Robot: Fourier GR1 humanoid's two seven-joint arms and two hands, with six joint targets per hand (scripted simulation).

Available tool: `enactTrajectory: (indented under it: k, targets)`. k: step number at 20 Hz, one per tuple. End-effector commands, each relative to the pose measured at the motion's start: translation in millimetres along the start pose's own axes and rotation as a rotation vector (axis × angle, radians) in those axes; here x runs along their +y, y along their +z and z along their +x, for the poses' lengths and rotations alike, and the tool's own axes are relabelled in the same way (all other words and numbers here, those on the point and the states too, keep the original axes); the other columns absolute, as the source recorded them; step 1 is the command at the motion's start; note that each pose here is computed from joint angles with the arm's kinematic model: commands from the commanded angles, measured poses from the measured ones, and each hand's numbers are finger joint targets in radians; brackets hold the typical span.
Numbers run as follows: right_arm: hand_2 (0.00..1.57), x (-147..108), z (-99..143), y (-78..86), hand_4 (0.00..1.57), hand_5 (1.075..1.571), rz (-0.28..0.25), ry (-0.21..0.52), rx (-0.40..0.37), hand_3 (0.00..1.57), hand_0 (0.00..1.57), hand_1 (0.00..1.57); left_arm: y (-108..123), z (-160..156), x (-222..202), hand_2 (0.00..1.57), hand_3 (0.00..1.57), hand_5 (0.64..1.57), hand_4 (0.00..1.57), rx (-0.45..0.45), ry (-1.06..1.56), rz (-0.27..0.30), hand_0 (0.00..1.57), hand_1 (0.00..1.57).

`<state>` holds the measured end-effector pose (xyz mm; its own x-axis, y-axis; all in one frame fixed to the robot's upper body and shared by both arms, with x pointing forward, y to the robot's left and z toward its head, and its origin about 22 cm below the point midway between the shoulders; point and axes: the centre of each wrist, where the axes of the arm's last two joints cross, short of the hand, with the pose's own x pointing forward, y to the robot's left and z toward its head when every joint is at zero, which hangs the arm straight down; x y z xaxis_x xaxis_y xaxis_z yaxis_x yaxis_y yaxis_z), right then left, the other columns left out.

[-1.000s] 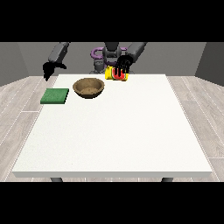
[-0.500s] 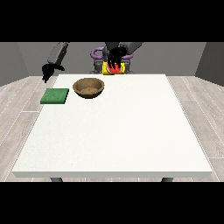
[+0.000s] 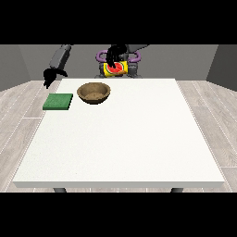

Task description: Pick the cup and pour the ball into the bowl, then pick the bowl and place it on the pad

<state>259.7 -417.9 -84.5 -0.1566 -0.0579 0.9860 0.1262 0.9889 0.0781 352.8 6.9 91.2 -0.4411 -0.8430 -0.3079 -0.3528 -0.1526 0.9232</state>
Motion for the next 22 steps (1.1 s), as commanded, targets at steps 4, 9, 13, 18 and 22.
enactTrajectory:
  k: [4, 9, 13, 18, 22]
  targets:
    - [0.15, 0.2, 0.9, -1.6, 0.43, 1.529, 0.01, -0.026, -0.049, 0.28, 0.0, 0.0, 7.4, 5.4, -6.4, 1.57, 1.57, 1.571, 0.96, -0.148, -0.203, -0.076, 0.38, 0.38]
    - [0.22, -13.5, 12.8, -4.4, 0.43, 1.526, 0.047, -0.024, 0.015, 0.33, 0.0, 0.0, 5.7, 3.9, -0.4, 1.57, 1.57, 1.538, 1.13, -0.158, -0.251, -0.097, 1.46, 1.46]
    - [0.16, 0.3, 1.6, -1.9, 0.69, 1.548, 0.064, -0.045, 0.035, 0.28, 0.0, 0.0, -0.1, -8.7, 16.0, 1.57, 1.57, 1.56, 1.04, -0.122, -0.209, -0.048, 1.26, 1.26]
    - [0.35, -23.0, -2.5, 23.0, 0.7, 1.562, -0.026, -0.041, 0.144, 0.28, 0.0, 0.0, 3.4, -63.0, 33.6, 1.57, 1.57, 1.55, 0.88, 0.027, 0.079, 0.059, 0.0, 0.0]
    - [0.35, -38.9, 6.1, 31.3, 0.7, 1.562, -0.049, -0.048, 0.069, 0.28, 0.0, 0.0, 59.0, -116.4, -34.2, 1.57, 1.57, 1.514, 0.87, 0.182, 0.291, 0.05, 1.52, 1.52]
